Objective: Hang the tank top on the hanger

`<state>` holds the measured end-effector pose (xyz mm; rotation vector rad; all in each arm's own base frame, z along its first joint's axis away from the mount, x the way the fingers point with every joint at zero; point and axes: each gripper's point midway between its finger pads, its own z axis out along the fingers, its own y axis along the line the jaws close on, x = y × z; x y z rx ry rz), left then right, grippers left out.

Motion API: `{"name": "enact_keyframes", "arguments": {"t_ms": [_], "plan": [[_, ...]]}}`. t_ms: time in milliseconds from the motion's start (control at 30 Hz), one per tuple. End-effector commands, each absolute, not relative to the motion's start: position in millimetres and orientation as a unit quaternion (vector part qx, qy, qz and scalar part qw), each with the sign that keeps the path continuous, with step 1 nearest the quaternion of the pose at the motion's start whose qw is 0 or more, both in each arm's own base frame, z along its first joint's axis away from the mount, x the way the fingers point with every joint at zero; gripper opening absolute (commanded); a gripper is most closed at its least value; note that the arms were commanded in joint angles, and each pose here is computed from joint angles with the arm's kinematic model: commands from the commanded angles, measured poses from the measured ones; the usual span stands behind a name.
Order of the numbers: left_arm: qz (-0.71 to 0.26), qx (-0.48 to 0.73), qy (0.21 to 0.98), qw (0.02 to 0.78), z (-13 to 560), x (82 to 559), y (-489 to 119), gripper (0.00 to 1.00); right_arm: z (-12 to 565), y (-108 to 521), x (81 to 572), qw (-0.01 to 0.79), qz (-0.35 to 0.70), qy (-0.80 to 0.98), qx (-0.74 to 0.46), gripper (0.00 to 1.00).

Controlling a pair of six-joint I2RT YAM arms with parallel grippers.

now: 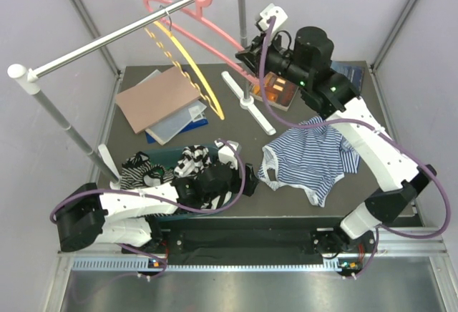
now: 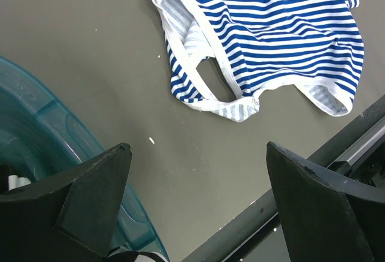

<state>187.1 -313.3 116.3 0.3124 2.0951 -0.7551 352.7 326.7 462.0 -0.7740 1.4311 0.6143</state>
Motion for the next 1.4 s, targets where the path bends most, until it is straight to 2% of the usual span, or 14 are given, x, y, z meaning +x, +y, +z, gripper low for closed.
{"name": "enact_keyframes", "arguments": {"t_ms": [0,200,567,600,633,700,900,1167,1267,1367], "plan": [[-0.304,0.114,0.837,0.440,121,188,-309,0.99,510,311,330,0.695,0.273,0.582,-0.322,0.00],[-0.305,0.120,0.833,0.447,127,189,-310,0.99,481,292,319,0.681,0.257,0.610,-0.313,0.00],[-0.304,0.151,0.822,0.457,137,191,-317,0.98,439,234,266,0.659,0.247,0.654,-0.277,0.00],[-0.307,0.154,0.820,0.458,138,191,-320,0.95,427,229,263,0.651,0.242,0.664,-0.276,0.00],[-0.313,0.169,0.815,0.457,140,189,-324,0.88,426,218,256,0.653,0.235,0.669,-0.264,0.00],[-0.322,0.187,0.812,0.450,137,186,-332,0.84,403,209,248,0.636,0.229,0.688,-0.264,0.00],[-0.362,0.231,0.798,0.422,128,174,-366,0.82,362,171,217,0.597,0.216,0.741,-0.218,0.00],[-0.388,0.272,0.783,0.403,116,165,-408,0.81,342,130,189,0.586,0.195,0.769,-0.165,0.00],[-0.385,0.291,0.778,0.401,112,167,-420,0.74,341,126,186,0.583,0.193,0.772,-0.162,0.00],[-0.359,0.305,0.784,0.405,105,175,-425,0.71,341,125,185,0.580,0.192,0.775,-0.163,0.00]]}}
